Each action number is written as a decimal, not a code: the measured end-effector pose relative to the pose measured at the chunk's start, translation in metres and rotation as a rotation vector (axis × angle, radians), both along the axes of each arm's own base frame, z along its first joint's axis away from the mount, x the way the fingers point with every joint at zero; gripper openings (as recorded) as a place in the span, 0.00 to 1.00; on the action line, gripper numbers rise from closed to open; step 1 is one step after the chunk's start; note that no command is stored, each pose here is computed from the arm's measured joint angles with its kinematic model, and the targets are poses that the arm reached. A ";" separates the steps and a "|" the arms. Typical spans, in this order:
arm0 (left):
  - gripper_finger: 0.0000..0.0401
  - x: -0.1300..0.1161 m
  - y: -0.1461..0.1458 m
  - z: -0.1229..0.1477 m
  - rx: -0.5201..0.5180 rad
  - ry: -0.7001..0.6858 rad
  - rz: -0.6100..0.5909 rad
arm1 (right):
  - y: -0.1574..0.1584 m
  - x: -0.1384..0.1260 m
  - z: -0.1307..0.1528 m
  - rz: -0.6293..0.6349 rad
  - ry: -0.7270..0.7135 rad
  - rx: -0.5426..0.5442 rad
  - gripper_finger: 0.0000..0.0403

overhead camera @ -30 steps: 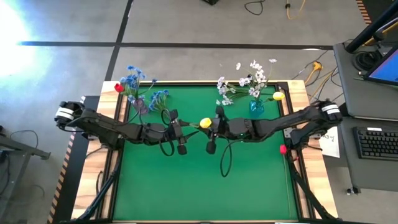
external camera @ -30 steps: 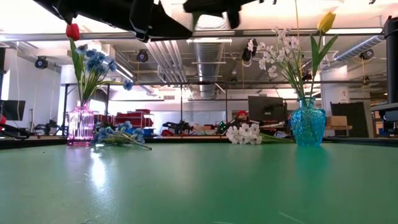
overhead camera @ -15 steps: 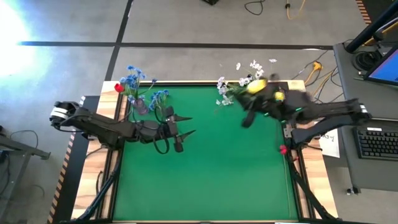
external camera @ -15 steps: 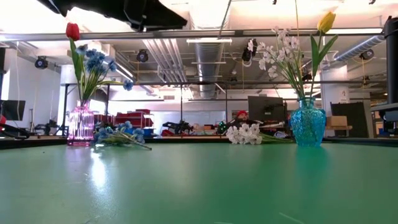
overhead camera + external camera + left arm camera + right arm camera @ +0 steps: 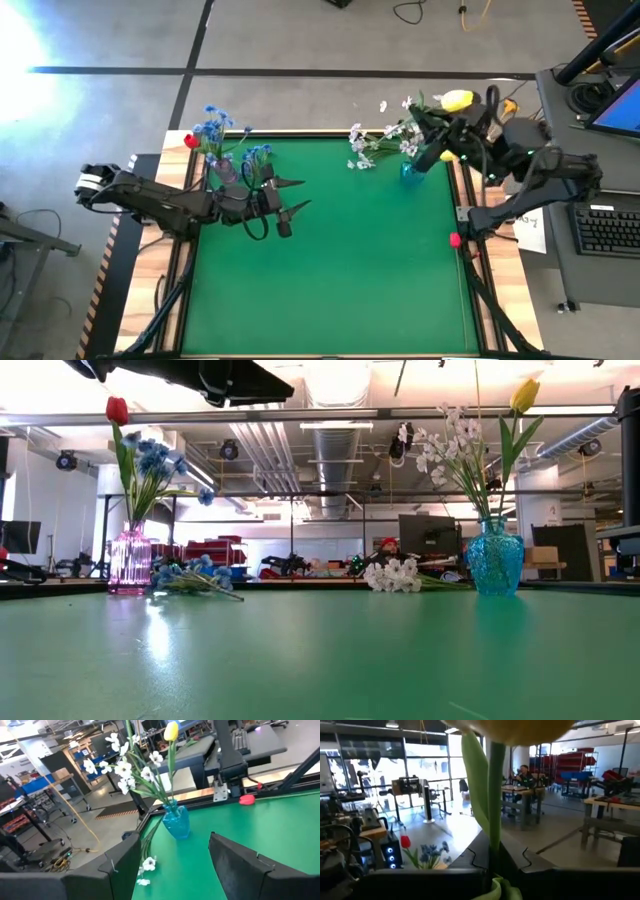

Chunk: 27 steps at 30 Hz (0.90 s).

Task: Sort flowers into vase by color
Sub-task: Put the yellow tulip into the blue vase

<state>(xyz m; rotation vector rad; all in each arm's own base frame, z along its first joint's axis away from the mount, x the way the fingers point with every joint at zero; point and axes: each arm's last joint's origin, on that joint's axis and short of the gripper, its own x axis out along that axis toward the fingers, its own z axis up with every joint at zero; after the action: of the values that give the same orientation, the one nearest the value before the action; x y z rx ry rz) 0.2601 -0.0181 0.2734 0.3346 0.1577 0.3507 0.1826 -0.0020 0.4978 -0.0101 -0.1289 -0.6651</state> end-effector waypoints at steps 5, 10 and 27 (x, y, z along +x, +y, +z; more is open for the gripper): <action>0.55 0.001 0.006 -0.001 0.000 0.004 0.024 | -0.004 -0.016 0.015 -0.141 0.072 0.021 0.03; 0.55 0.001 0.009 -0.001 0.000 0.004 0.036 | -0.009 -0.033 0.018 -0.290 0.118 0.073 0.03; 0.55 0.002 0.012 -0.001 -0.001 -0.002 0.048 | -0.017 -0.091 -0.025 -0.537 0.182 0.233 0.03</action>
<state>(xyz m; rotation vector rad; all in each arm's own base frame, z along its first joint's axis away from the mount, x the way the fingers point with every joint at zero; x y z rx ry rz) 0.2626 -0.0057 0.2720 0.3303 0.1639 0.3980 0.0919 -0.0187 0.4727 0.1220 0.1340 -1.2084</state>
